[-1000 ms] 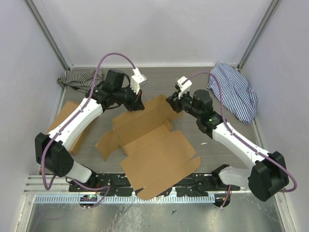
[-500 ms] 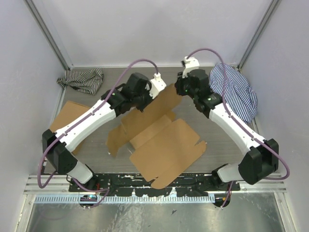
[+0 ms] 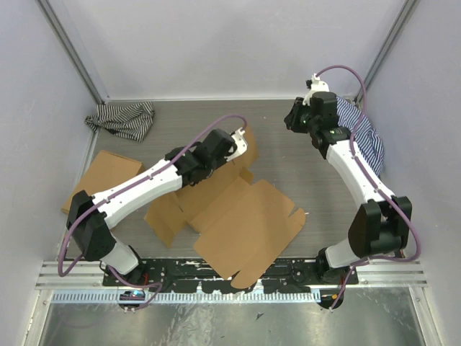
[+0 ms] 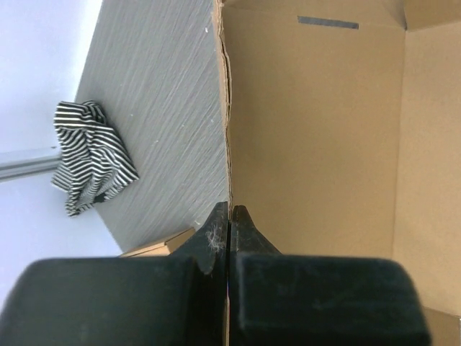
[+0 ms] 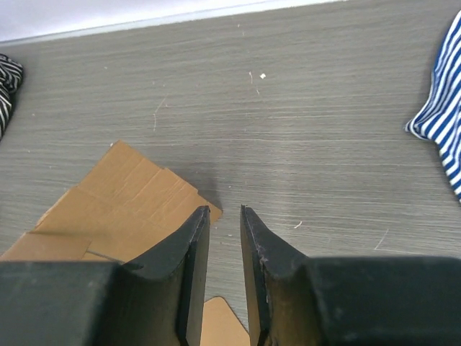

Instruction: Fold the paper box

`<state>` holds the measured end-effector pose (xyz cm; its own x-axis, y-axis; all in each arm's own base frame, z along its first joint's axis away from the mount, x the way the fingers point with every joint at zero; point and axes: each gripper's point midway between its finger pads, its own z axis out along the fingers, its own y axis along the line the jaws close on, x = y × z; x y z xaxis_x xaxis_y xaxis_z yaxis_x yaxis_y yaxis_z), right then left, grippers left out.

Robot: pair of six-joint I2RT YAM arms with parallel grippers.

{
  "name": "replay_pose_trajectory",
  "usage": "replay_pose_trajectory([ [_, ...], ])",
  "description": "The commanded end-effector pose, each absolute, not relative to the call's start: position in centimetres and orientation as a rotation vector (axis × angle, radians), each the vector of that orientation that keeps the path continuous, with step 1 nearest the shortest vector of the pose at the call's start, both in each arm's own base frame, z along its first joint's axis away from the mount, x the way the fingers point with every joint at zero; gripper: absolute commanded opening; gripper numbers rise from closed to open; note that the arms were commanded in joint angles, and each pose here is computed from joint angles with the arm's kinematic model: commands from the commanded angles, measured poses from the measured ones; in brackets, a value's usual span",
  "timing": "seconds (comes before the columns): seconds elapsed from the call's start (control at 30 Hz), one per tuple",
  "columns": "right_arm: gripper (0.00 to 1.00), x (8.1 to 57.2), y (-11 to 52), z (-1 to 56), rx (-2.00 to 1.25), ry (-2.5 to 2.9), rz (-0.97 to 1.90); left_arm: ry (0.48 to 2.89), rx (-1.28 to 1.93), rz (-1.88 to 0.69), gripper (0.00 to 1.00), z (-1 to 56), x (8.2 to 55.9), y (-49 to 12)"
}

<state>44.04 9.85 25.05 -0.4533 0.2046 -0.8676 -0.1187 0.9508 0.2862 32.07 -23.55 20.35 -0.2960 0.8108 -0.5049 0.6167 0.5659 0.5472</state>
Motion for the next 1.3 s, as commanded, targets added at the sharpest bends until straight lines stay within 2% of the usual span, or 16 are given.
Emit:
replay_pose_trajectory([
  [0.0, 0.29, 46.0, 11.0, 24.5, 0.049, 2.030, 0.437, 1.904, 1.196, 0.496, 0.00, 20.9, 31.4, -23.3],
  [0.13, 0.30, 47.6, 11.7, 23.9, 0.013, 2.018, 0.504, 1.838, 1.198, 0.535, 0.00, 21.5, 31.0, -23.5],
  [0.2, 0.37, 48.6, 11.8, 23.8, -0.020, 1.998, 0.566, 1.817, 1.189, 0.533, 0.00, 22.0, 30.8, -23.5],
  [0.23, 0.37, 49.1, 11.8, 23.5, -0.033, 1.996, 0.600, 1.808, 1.188, 0.531, 0.00, 22.2, 30.7, -23.6],
  [0.5, 0.30, 53.9, 14.2, 19.6, -0.185, 1.979, 0.919, 1.757, 1.222, 0.513, 0.00, 23.1, 29.9, -24.6],
  [0.6, 0.29, 54.3, 15.7, 19.0, -0.238, 1.958, 1.016, 1.750, 1.248, 0.554, 0.00, 22.6, 29.9, -24.7],
  [0.83, 0.27, 51.2, 19.4, 16.9, -0.387, 2.030, 1.066, 1.749, 1.256, 0.603, 0.00, 22.0, 30.2, -25.1],
  [1.27, 0.24, 44.9, 20.2, 15.6, -0.460, 2.080, 1.095, 1.742, 1.286, 0.694, 0.00, 21.0, 30.1, -25.3],
])
